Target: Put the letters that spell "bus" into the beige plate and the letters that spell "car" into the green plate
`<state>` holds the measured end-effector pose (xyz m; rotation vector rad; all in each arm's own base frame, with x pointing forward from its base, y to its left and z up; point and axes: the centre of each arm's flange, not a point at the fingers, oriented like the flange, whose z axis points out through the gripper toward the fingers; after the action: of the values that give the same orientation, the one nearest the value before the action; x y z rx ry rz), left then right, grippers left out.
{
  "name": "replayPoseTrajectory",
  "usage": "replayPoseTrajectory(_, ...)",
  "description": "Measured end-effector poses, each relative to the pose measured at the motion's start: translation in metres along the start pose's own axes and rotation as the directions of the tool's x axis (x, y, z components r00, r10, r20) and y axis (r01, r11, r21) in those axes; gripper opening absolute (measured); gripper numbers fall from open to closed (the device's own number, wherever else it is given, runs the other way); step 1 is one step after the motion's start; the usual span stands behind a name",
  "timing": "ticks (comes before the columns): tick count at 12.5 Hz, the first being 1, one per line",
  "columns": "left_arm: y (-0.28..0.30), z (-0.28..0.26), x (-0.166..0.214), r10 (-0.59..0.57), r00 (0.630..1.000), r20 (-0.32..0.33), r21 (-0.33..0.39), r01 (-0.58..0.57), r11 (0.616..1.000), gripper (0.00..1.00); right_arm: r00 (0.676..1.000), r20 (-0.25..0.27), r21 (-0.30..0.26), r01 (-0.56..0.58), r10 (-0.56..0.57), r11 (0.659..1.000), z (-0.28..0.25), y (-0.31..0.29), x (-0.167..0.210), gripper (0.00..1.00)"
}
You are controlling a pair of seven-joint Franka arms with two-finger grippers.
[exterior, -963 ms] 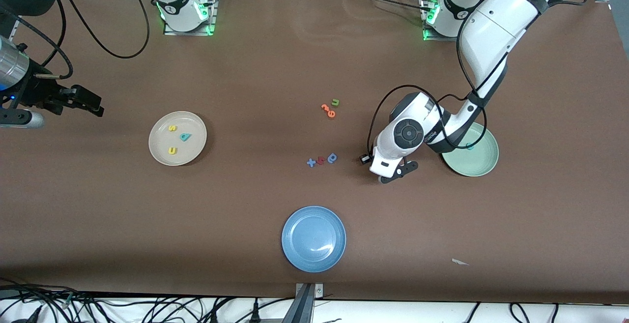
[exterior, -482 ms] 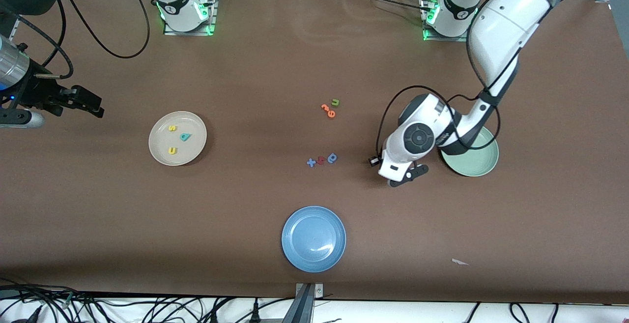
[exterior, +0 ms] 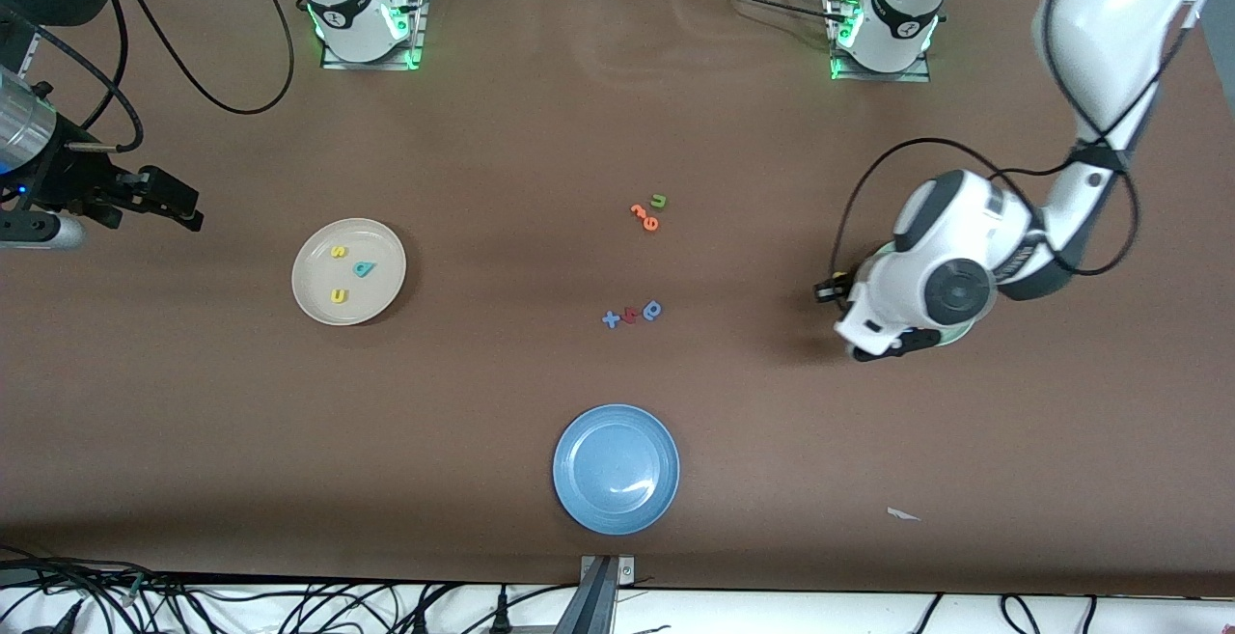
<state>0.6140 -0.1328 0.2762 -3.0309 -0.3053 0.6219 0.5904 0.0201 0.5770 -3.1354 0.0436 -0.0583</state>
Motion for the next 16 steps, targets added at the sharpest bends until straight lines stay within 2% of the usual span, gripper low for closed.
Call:
replayPoseTrajectory(5,-0.128,0.044,0.02,0.171,0.977,0.127,-0.051,-0.166,0.985,0.31,1.0,-0.001,0.0,-0.002,0.002,1.0,-0.001,0.001,0.0,1.0)
replayPoseTrajectory(6,-0.144,0.057,0.019,0.187,0.972,0.144,-0.035,-0.184,0.982,0.31,1.0,-0.001,0.0,-0.002,0.002,1.0,-0.001,0.001,0.0,1.0)
replayPoseTrajectory(8,-0.152,0.08,0.016,0.206,0.966,0.156,-0.018,-0.206,0.978,0.31,1.0,-0.002,0.0,-0.001,0.001,1.0,-0.001,0.001,0.0,1.0)
replayPoseTrajectory(12,-0.144,0.095,0.013,0.223,0.966,0.133,-0.027,-0.222,0.975,0.31,1.0,-0.003,0.0,0.001,-0.001,1.0,-0.002,0.001,0.0,1.0)
replayPoseTrajectory(14,-0.144,0.091,0.014,0.222,0.968,0.121,-0.027,-0.22,0.975,0.47,1.0,-0.004,0.0,0.002,-0.002,1.0,-0.002,0.0,0.0,1.0)
replayPoseTrajectory(16,-0.144,0.081,0.017,0.22,0.97,0.099,-0.026,-0.219,0.975,0.71,1.0,-0.004,0.0,0.003,-0.003,1.0,-0.002,0.0,0.0,1.0)
